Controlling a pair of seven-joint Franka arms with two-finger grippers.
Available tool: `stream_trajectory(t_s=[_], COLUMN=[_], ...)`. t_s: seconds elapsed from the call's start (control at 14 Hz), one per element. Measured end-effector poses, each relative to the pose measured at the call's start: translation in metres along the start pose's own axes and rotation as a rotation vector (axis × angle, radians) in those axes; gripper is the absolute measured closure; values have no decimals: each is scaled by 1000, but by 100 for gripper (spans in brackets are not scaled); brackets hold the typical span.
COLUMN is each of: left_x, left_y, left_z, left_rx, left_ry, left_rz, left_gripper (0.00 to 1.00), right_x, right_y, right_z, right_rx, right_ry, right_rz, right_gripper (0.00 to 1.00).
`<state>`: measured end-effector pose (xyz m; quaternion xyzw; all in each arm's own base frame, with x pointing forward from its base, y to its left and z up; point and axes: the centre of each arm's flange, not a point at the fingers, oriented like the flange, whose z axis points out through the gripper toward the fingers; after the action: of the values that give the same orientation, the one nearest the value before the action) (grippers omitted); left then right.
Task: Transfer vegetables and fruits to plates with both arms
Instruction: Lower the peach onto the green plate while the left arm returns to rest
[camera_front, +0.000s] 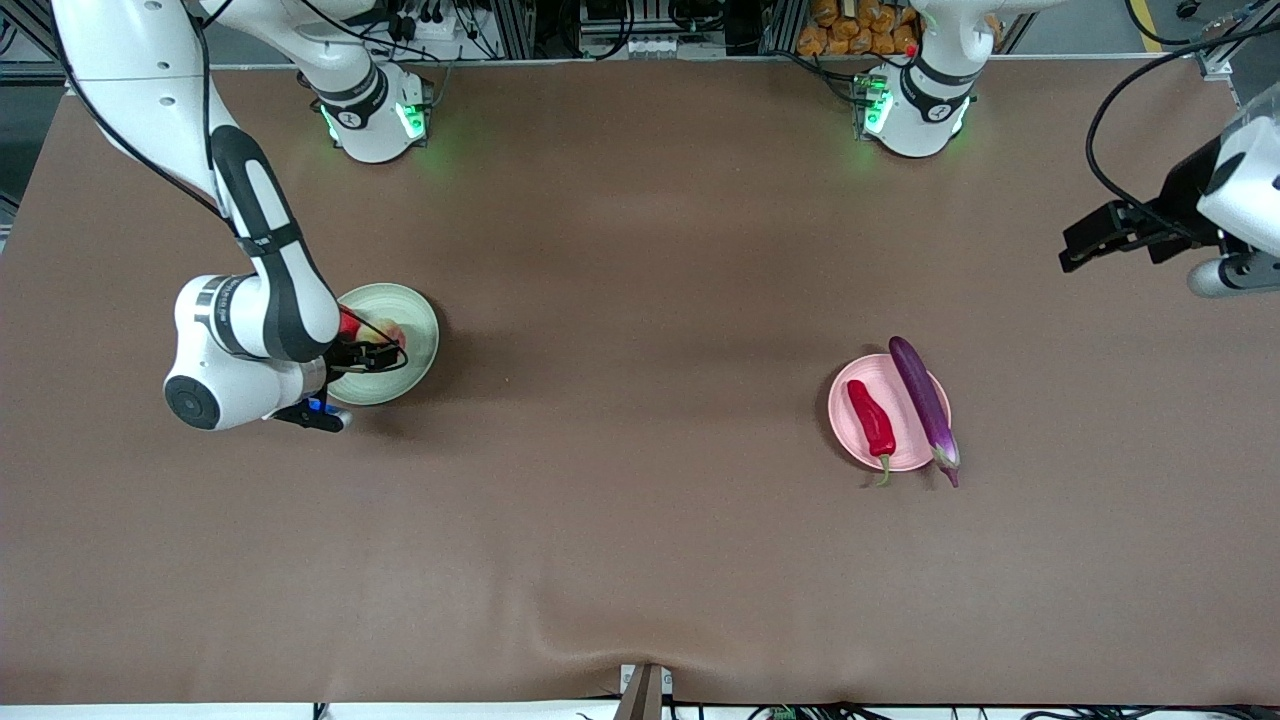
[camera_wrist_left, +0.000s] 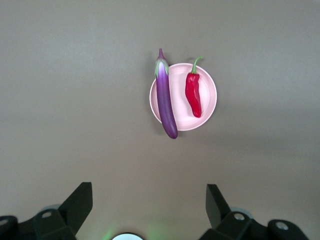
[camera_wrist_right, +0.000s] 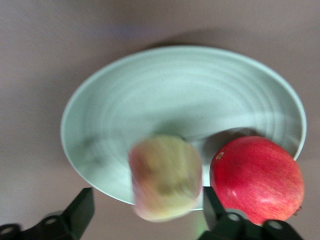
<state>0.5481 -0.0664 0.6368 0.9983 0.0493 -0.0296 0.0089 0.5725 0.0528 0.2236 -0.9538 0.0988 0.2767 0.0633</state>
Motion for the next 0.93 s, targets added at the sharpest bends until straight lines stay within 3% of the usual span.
stream_trajectory(t_s=[0.29, 0.5, 0.71, 0.79, 0.93], left_x=[-15, -16, -19, -20, -23], left_y=[5, 3, 3, 3, 2], left_z=[-3, -3, -1, -2, -3], left_rx=[6, 7, 11, 12, 15], left_ry=[2, 2, -17, -19, -27], left_rz=[11, 8, 8, 8, 8], left_gripper=[0, 0, 0, 0, 0], right_x=[-18, -74, -139, -157, -195], right_y=[4, 14, 28, 36, 54], right_z=[-110, -226, -291, -306, -326], right_rx=[17, -16, -66, -91, -110], right_ry=[122, 271, 402, 433, 443], right_rz=[-26, -114, -160, -160, -148], right_gripper=[0, 0, 0, 0, 0])
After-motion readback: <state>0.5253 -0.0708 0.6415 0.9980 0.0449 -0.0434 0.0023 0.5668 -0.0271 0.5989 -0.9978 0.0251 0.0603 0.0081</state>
